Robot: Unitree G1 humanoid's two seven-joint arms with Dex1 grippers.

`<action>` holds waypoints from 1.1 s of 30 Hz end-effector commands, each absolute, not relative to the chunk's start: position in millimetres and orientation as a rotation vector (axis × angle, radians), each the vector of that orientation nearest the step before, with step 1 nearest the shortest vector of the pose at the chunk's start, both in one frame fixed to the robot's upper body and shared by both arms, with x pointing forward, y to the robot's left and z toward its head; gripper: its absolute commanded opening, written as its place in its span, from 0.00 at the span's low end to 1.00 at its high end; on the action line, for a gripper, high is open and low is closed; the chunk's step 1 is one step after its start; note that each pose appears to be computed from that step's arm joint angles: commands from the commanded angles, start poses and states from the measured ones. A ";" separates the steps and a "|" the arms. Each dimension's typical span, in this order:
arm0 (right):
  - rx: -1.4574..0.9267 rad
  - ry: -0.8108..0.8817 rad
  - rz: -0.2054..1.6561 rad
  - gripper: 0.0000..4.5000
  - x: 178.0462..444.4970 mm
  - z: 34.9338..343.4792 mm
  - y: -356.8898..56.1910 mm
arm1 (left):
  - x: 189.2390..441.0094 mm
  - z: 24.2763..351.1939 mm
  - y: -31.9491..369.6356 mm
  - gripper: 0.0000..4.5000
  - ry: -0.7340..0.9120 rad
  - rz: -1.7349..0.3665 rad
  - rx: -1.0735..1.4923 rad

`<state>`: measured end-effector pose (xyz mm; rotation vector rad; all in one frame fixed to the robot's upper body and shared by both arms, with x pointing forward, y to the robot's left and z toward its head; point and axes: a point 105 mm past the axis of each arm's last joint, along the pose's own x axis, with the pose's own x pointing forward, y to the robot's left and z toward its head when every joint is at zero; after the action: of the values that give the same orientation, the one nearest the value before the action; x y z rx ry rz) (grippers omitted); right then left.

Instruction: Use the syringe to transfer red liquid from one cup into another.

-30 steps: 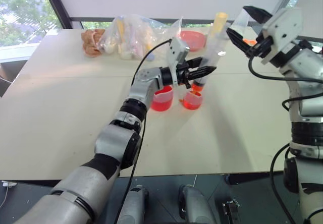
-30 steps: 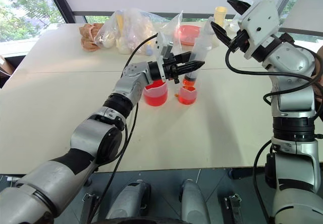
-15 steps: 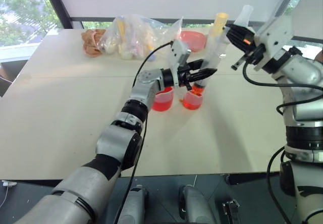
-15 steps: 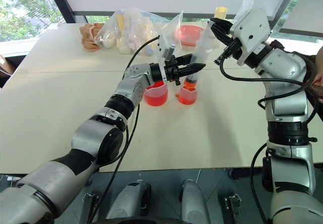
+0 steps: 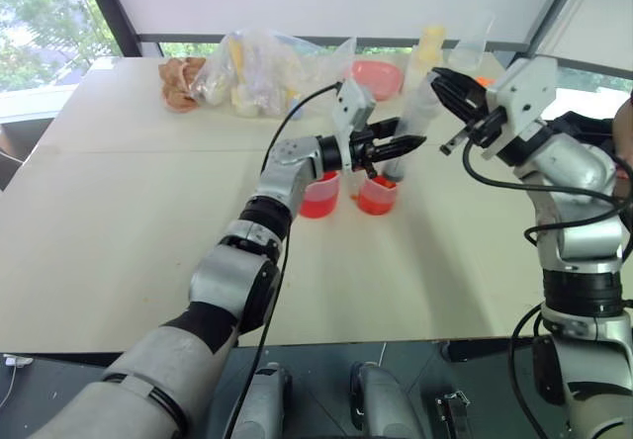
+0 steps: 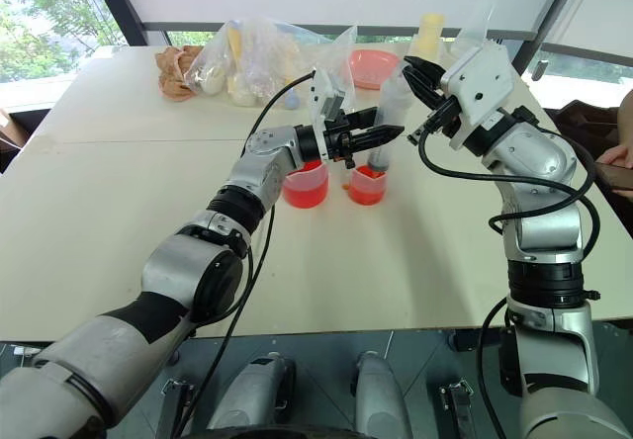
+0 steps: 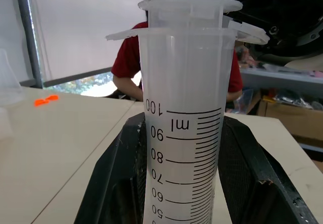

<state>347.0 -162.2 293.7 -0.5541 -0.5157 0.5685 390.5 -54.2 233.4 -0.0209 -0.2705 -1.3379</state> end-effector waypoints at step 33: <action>-0.458 -0.272 1.203 0.76 265.3 277.4 -114.3 | 439.8 298.2 175.1 0.32 0.450 -0.229 -0.441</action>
<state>279.9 -131.7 276.4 -0.4356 -0.2538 1.0851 448.4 161.1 292.3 -0.4293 0.4356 -0.2792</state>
